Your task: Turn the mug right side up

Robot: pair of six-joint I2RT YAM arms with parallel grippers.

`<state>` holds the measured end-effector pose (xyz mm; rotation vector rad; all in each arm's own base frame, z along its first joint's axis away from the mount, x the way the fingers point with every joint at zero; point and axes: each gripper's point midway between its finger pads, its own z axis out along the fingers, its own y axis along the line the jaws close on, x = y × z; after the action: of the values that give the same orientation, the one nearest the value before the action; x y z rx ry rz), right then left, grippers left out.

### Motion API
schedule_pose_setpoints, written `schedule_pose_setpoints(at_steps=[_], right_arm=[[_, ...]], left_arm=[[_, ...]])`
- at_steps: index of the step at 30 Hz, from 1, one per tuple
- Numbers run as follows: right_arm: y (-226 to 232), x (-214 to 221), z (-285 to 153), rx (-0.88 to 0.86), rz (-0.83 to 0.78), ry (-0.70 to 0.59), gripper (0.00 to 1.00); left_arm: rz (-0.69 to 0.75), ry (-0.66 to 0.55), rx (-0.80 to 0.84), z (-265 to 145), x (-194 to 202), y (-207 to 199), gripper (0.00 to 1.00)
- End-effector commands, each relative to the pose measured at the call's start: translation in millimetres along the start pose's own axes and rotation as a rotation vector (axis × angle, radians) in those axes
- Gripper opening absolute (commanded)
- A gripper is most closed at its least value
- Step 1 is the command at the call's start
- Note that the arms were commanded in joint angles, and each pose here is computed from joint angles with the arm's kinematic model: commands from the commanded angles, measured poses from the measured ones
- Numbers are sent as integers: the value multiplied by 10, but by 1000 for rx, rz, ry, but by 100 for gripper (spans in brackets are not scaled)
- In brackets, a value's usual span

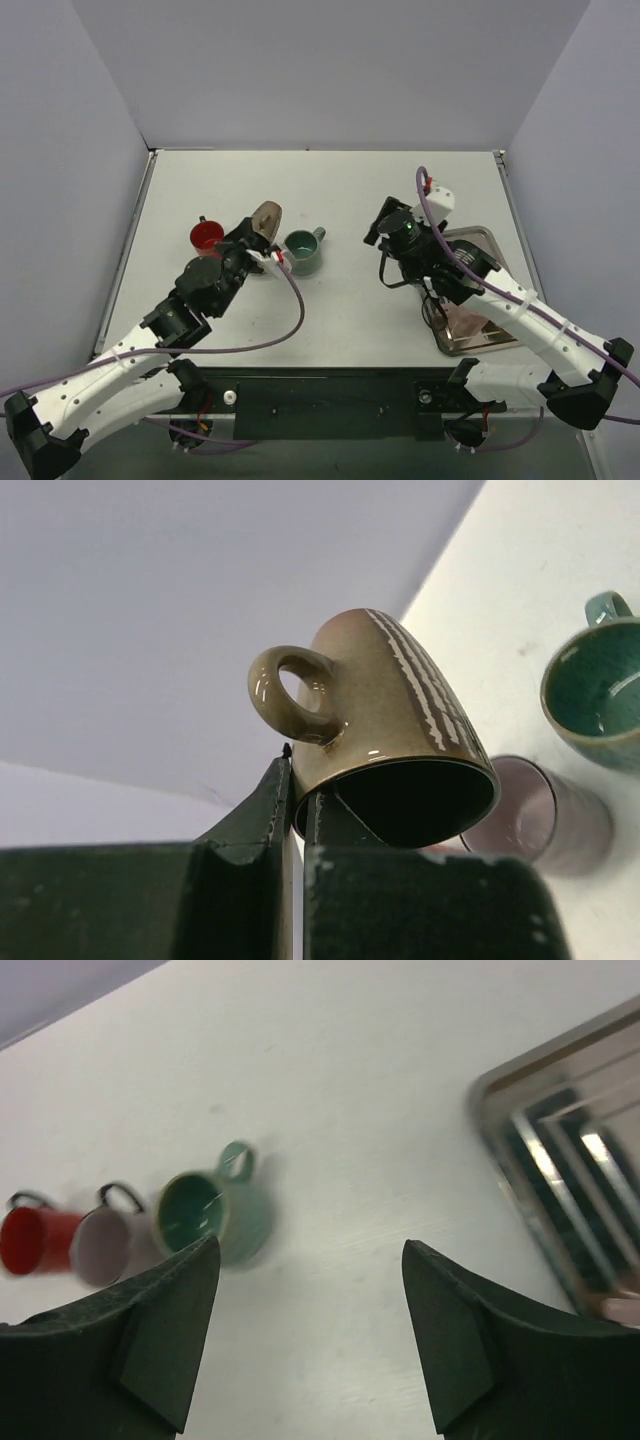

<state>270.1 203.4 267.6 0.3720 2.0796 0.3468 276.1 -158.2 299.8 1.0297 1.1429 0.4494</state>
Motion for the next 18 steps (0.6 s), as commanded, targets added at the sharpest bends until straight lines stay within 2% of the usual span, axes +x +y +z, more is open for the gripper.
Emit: schedule_pose_setpoints(at_steps=[1, 4, 5, 6, 7, 10, 14, 16, 18], right_arm=[[-1148, -515, -190, 442, -140, -312, 69], [-1374, -390, -156, 504, -122, -298, 70], [-1398, -345, -145, 508, -125, -287, 71], [-1421, -292, -134, 515, -129, -265, 71], [-1428, -253, -128, 515, -131, -253, 71], [-1479, -119, -125, 528, -120, -204, 71], [-1605, 85, -114, 542, -69, -213, 74], [-1674, 234, -67, 554, -66, -193, 74], [-1748, 311, -61, 578, -76, -193, 72]], left_arm=[[-131, 439, 245, -503, 554, -133, 0], [-197, 663, 395, -782, 909, -208, 0], [-224, 711, 557, -911, 947, -408, 0], [-266, 785, 590, -999, 1123, -404, 0], [-298, 840, 715, -1110, 1188, -582, 0], [-362, 1015, 808, -1348, 1638, -719, 0], [-433, 1111, 869, -1403, 2084, -907, 0], [-524, 1131, 935, -1359, 2209, -1074, 0], [-576, 1172, 932, -1337, 2366, -1095, 0]])
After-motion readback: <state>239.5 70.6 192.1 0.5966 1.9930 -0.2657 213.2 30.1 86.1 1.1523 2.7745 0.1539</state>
